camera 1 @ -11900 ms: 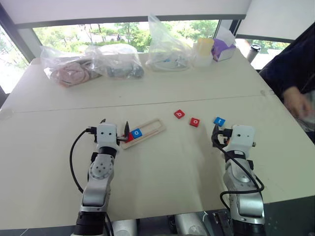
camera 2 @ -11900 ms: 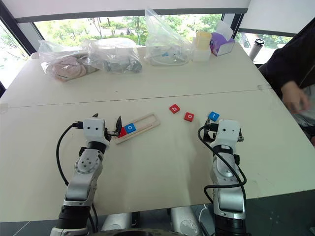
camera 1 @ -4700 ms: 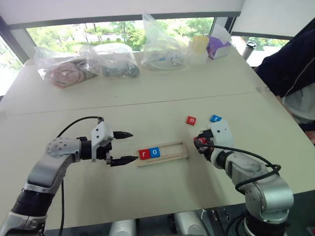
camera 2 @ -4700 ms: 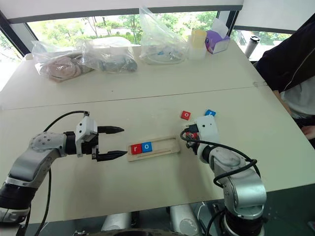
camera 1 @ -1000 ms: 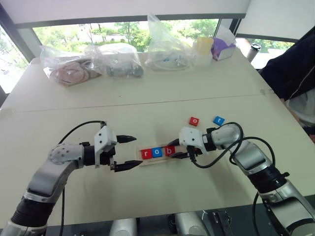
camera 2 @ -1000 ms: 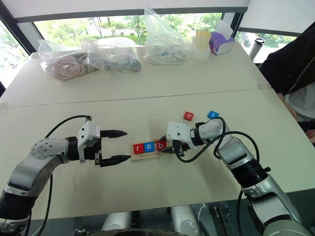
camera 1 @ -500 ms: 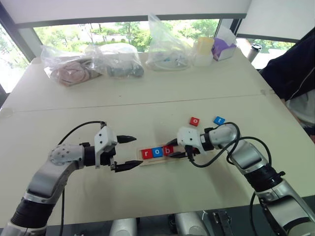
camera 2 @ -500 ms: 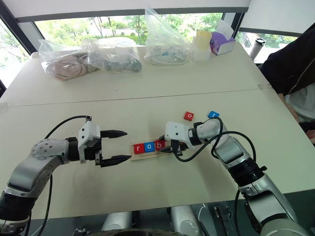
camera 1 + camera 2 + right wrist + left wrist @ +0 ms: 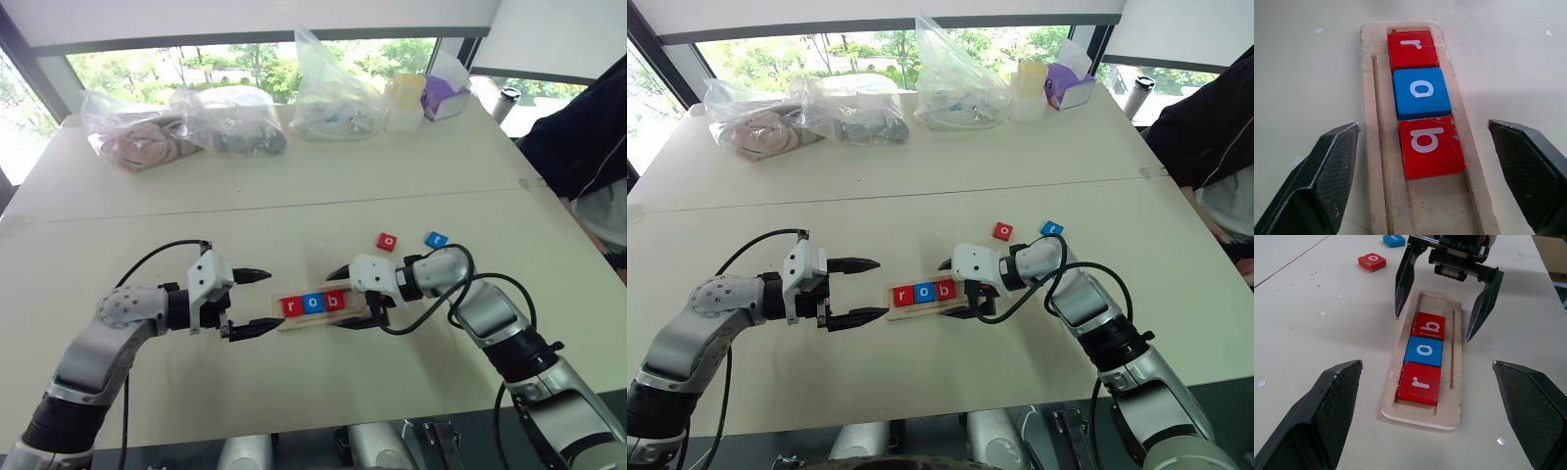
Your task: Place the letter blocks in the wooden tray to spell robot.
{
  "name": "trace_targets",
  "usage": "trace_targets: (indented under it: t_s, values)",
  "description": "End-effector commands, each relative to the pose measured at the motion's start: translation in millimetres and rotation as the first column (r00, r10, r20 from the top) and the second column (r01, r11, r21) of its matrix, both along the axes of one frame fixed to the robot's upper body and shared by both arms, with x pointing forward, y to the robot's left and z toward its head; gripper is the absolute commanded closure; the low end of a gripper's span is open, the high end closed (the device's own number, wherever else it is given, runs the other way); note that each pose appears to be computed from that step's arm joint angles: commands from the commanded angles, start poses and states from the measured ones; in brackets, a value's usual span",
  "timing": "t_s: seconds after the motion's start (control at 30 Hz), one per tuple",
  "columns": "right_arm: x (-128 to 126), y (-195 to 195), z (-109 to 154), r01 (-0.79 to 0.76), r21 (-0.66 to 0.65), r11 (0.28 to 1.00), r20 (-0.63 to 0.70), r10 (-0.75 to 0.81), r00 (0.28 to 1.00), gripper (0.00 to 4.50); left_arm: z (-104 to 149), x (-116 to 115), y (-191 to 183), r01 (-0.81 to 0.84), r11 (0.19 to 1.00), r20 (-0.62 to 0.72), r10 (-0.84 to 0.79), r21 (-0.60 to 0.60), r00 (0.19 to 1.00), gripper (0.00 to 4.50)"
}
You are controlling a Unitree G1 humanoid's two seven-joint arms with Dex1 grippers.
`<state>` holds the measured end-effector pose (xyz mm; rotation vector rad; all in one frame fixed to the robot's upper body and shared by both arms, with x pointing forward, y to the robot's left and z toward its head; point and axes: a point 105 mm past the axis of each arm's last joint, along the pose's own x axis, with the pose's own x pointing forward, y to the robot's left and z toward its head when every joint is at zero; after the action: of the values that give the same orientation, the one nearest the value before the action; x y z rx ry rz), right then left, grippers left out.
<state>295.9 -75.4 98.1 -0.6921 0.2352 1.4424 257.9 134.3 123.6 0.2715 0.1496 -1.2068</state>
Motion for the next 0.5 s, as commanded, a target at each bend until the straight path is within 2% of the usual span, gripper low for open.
trace_targets:
  t_s: [0.03,0.1,0.2,0.23,0.3,0.33,0.47,0.5]
  values:
    - [6,4,21,-0.004,0.040,0.999,0.071,0.001,0.997,0.03,9,0,-2,0.005,1.000,0.039,-0.004,-0.014,0.999,0.00]
    - [17,-1,40,0.077,0.117,0.990,0.089,-0.088,0.992,0.03,9,0,-2,0.004,1.000,0.039,-0.004,-0.015,0.999,0.00]
    - [40,-16,63,0.258,0.225,0.940,0.103,-0.286,0.953,0.03,9,0,-2,0.001,1.000,0.041,0.000,-0.014,0.999,0.00]
    - [55,-30,68,0.379,0.250,0.891,0.103,-0.414,0.904,0.03,9,0,-2,0.000,1.000,0.041,0.001,-0.015,0.999,0.00]
    - [70,-50,72,0.529,0.282,0.800,0.097,-0.572,0.814,0.03,8,0,-2,-0.002,1.000,0.040,0.002,-0.015,0.999,0.00]
    - [75,-61,71,0.613,0.297,0.732,0.062,-0.655,0.753,0.03,8,0,-3,-0.001,1.000,0.040,0.002,-0.017,0.999,0.00]
    - [83,-86,57,0.821,0.296,0.489,-0.022,-0.855,0.518,0.03,7,2,-5,0.005,1.000,0.042,-0.004,-0.021,0.999,0.00]
    - [83,-86,55,0.845,0.298,0.443,-0.052,-0.877,0.478,0.03,7,3,-6,0.008,1.000,0.044,-0.007,-0.022,0.999,0.00]
